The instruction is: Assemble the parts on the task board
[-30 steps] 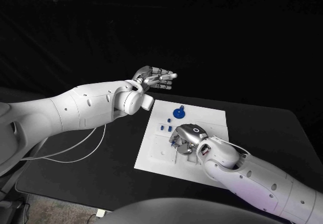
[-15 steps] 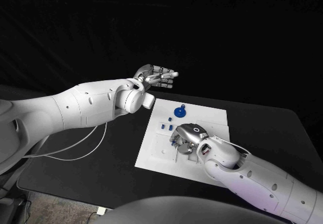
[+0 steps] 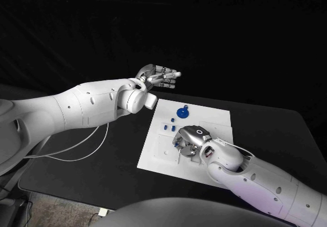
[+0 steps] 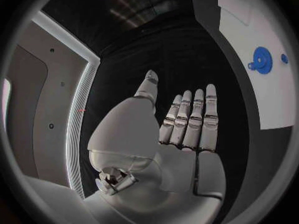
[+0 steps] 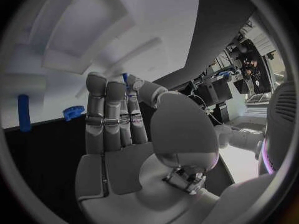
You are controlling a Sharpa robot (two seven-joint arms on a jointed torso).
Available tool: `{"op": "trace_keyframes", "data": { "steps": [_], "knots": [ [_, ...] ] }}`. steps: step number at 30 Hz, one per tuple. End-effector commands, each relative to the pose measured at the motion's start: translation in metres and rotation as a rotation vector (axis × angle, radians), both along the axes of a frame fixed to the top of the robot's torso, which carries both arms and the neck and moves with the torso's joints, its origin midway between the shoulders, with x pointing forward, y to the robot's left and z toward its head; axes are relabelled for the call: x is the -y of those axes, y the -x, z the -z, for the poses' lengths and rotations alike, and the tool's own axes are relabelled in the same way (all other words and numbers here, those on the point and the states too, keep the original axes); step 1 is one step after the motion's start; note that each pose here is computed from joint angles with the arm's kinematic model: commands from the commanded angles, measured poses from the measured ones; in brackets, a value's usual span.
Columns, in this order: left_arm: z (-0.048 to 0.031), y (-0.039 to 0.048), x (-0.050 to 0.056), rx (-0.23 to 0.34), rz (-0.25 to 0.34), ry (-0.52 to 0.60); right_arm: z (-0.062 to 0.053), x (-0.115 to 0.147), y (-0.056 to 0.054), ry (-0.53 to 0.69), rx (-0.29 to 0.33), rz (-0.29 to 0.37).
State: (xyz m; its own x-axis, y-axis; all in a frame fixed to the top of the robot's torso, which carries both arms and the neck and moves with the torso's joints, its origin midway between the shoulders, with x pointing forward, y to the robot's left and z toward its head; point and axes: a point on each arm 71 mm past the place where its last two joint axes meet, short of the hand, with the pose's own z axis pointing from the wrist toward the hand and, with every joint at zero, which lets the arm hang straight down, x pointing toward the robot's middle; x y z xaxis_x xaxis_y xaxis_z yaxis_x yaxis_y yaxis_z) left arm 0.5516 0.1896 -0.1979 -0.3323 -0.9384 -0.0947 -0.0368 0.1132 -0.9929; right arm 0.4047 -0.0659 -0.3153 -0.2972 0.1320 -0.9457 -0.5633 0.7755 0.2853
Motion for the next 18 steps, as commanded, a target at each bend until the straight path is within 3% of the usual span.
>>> {"op": "trace_keyframes", "data": {
  "steps": [1,18],
  "knots": [
    [-0.0011,-0.0001,0.002,-0.002,0.01,0.011,0.003,0.0,0.002,0.024,-0.002,-0.004],
    [-0.0004,-0.0007,0.006,-0.01,0.019,0.011,0.013,-0.004,0.005,0.069,-0.008,-0.004]
  ]
}}
